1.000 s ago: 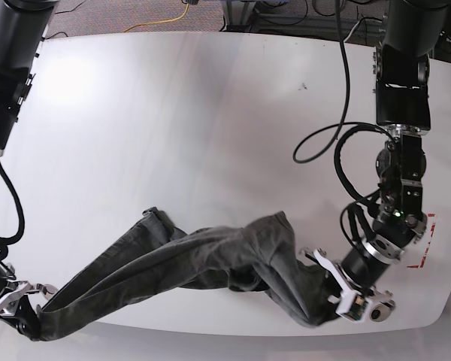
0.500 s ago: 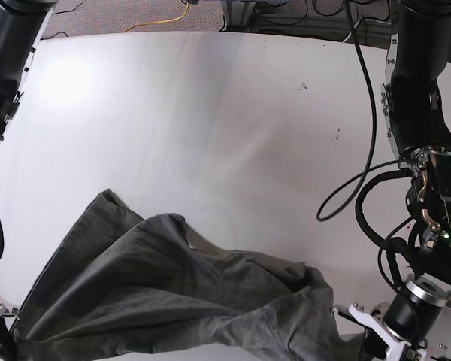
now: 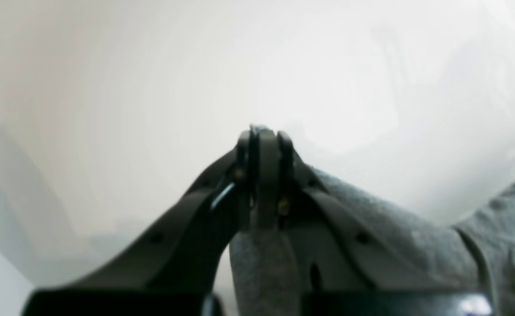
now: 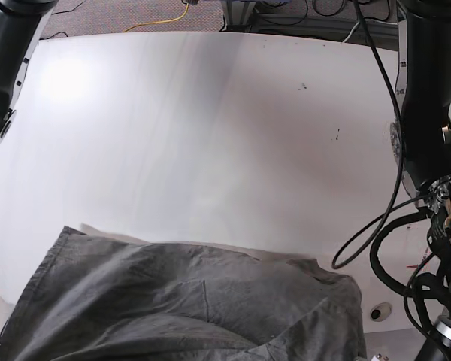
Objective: Layout the t-shirt on the table in an organized manner, then fold the t-shirt properly
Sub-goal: 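Lift the shirt with both grippers, shaking it out above the table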
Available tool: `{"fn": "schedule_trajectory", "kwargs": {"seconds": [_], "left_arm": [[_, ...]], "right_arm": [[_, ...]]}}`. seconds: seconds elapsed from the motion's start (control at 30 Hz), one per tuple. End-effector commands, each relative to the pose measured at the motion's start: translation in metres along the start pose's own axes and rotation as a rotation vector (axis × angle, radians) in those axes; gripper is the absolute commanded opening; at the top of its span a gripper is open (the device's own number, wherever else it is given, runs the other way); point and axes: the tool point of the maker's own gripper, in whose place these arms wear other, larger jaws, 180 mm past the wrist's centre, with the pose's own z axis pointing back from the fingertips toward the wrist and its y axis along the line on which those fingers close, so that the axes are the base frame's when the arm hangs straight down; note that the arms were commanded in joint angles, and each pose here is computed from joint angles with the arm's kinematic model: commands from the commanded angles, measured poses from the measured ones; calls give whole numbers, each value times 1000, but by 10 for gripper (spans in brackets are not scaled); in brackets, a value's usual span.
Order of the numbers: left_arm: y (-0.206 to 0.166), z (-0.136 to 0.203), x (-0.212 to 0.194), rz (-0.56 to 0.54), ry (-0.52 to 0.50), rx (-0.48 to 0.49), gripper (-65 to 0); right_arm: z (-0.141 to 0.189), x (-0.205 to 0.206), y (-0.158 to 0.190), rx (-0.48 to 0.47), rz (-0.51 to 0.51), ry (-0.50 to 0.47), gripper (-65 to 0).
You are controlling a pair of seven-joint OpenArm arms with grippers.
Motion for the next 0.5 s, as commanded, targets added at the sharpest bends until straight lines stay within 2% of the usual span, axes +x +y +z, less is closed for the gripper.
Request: {"fn": "schedule_trajectory", "kwargs": {"seconds": [0.0, 0.2, 0.47], "left_arm": [[17, 0, 38, -20, -85, 39, -650], [18, -4, 58, -11, -115, 43, -650], [29, -4, 78, -29, -131, 66, -650]], "right_arm": [[9, 33, -9, -44, 39, -80, -645], [2, 44, 1, -43, 103, -71, -645], [2, 47, 2, -47, 113, -73, -645]]}}
